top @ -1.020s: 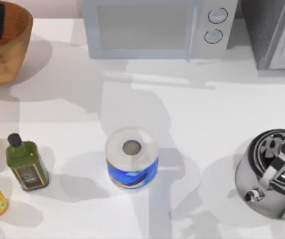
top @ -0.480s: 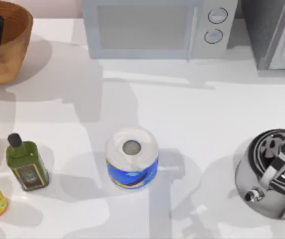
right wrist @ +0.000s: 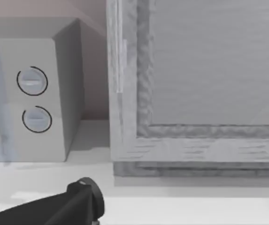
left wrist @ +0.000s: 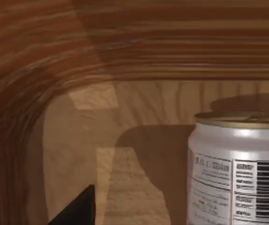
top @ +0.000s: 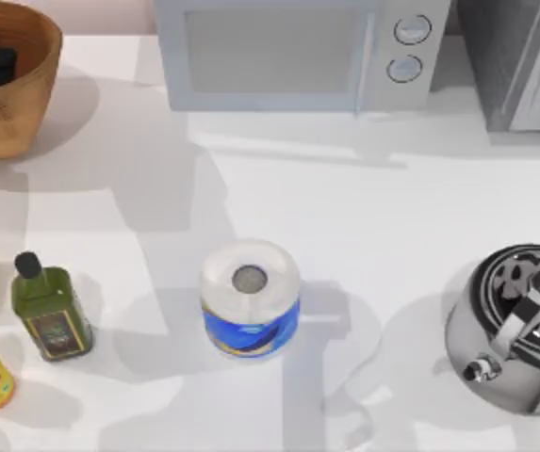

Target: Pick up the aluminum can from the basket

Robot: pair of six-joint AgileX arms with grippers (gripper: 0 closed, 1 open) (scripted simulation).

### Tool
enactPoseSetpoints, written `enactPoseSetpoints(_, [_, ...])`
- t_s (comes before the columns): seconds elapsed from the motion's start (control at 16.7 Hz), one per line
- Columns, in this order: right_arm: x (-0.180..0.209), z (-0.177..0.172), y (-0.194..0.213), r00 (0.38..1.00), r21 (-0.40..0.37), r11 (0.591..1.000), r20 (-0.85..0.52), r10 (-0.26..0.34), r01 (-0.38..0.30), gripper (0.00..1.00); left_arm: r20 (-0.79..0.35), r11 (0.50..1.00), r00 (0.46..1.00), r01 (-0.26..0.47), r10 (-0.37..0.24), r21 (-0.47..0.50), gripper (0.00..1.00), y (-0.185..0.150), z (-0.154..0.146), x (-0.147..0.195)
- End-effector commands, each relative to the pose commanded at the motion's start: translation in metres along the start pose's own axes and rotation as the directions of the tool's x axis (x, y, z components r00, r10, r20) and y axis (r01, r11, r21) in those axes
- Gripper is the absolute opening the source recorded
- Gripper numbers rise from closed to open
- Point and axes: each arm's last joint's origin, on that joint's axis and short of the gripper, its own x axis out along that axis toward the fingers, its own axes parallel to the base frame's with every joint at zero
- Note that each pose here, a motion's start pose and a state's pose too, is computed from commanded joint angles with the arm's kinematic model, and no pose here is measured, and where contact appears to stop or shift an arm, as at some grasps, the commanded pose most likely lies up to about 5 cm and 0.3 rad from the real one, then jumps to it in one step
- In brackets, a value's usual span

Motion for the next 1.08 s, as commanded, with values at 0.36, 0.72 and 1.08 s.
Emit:
enactPoseSetpoints(0.36, [0.0,0.0,0.0,1.0,0.0,1.0,0.0,0.0,0.0,1.0,0.0,1.0,1.0,0.0,0.0,0.0,1.0,0.001,-0.001,0.022])
enactPoseSetpoints(0.72, [0.0,0.0,0.0,1.0,0.0,1.0,0.0,0.0,0.0,1.0,0.0,1.0,1.0,0.0,0.0,0.0,0.55,0.001,-0.001,0.022])
enactPoseSetpoints(1.08, [0.0,0.0,0.0,1.0,0.0,1.0,0.0,0.0,0.0,1.0,0.0,1.0,1.0,0.0,0.0,0.0,0.1,0.001,-0.001,0.022])
